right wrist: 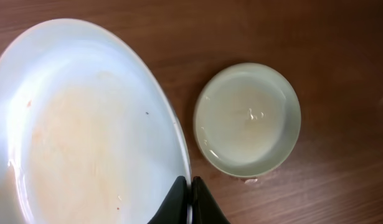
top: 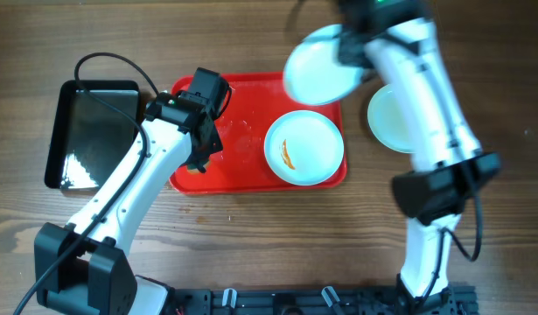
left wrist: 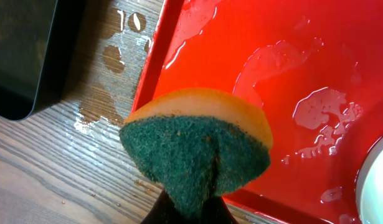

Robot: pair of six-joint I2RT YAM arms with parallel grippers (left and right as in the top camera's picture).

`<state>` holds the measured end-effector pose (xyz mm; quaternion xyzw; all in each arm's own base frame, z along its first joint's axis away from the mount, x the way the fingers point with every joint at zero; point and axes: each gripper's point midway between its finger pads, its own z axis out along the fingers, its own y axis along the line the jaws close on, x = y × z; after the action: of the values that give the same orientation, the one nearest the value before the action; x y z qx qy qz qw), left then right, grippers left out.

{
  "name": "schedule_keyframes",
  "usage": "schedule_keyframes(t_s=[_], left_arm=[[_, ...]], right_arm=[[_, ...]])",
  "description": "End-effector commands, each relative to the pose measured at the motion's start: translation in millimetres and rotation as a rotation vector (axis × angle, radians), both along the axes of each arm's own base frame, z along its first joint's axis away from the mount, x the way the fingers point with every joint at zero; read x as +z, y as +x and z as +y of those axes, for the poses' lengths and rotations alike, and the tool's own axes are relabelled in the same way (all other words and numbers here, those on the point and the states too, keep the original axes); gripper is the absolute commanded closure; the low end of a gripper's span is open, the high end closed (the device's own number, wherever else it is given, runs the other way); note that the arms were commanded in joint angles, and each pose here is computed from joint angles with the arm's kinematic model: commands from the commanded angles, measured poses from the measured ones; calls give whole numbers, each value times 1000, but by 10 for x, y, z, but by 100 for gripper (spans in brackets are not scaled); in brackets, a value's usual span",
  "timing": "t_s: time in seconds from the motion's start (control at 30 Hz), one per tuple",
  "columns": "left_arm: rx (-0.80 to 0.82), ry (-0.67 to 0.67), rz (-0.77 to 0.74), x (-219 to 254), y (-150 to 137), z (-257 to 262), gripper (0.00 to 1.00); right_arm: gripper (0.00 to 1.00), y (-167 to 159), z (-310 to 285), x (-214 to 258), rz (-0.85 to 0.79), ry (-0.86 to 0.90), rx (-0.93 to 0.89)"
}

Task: Clean dirty plates on tray and stack at the side
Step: 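Lift the left plate with the right gripper and carry it right, then lower the plate onto the first plate and open the right gripper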

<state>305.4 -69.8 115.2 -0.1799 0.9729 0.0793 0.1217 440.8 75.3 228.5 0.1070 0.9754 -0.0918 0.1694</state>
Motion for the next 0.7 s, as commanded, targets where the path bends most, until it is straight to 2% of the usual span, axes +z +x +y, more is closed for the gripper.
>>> schedule_keyframes(t_s=[0.0, 0.1, 0.23, 0.4, 0.53, 0.67], left_arm=[[-14, 0, 6, -4, -14, 2, 96], [-14, -1, 6, -4, -14, 2, 96], [-14, -2, 3, -3, -8, 0, 96], [-14, -2, 2, -3, -4, -1, 96], [-14, -2, 1, -2, -2, -2, 96], [-14, -6, -8, 1, 20, -11, 96]], right_arm=[[96, -13, -189, 43, 64, 392, 104], [96, -23, -763, -51, 74, 483, -1], [96, -317, -1406, -524, 210, 498, -168], [96, -635, -2077, -866, 291, 392, -350], [96, -694, -2269, -1221, 297, 398, -402], [96, -539, -2152, -1652, 235, 474, -355]])
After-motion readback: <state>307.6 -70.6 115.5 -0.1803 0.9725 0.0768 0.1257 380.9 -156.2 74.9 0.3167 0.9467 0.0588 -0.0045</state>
